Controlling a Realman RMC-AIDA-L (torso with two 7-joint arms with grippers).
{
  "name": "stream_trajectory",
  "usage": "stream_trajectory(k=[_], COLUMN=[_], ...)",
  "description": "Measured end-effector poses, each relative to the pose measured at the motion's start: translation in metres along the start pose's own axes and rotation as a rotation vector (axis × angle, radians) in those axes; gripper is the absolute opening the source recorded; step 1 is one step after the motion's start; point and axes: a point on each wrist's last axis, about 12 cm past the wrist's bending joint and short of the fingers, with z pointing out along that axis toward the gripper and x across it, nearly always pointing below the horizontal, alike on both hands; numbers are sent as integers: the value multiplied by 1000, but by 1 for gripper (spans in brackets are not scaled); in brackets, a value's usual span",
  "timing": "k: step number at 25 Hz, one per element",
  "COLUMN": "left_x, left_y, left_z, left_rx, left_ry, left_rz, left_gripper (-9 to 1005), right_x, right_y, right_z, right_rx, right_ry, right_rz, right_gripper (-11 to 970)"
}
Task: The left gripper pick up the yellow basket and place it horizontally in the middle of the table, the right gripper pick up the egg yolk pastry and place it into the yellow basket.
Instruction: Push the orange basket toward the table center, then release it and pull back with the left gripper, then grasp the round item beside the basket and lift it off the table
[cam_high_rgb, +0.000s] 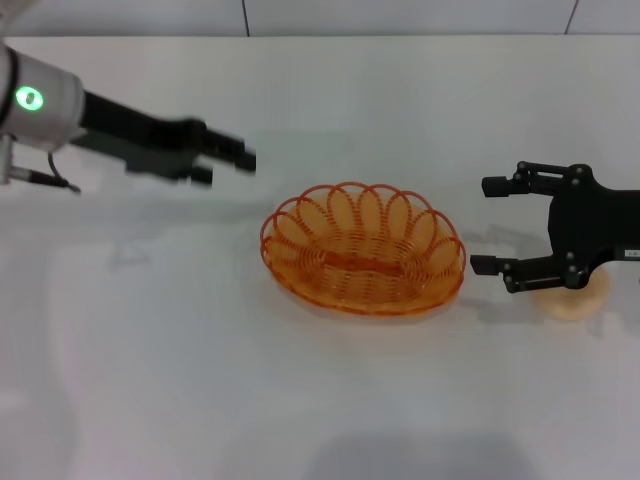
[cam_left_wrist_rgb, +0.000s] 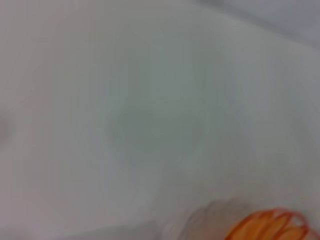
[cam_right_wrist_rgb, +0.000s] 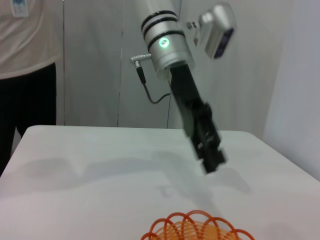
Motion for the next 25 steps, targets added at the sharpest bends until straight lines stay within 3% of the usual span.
stream_trajectory(k=[5,8,16,21,25], left_x=[6,11,21,37,55], left_y=[16,22,20,30,37], left_z=[-18,-25,-36,-41,-42], left_rx=[194,255,285,263,296], left_ry=[-184,-219,-146,-98,-101], left_rz=[172,286,633,892,1034], left_gripper=[728,759,813,807,803], right_x=[0,1,0,-2,-5], right_y=[-1,-2,-7,-10,-11], right_z=[0,0,0,-4,-7], right_rx=[6,17,39,38,27], right_ry=[1,5,17,29,53], right_rz=[44,69,124,145,166], right_gripper=[852,851,852,851,850])
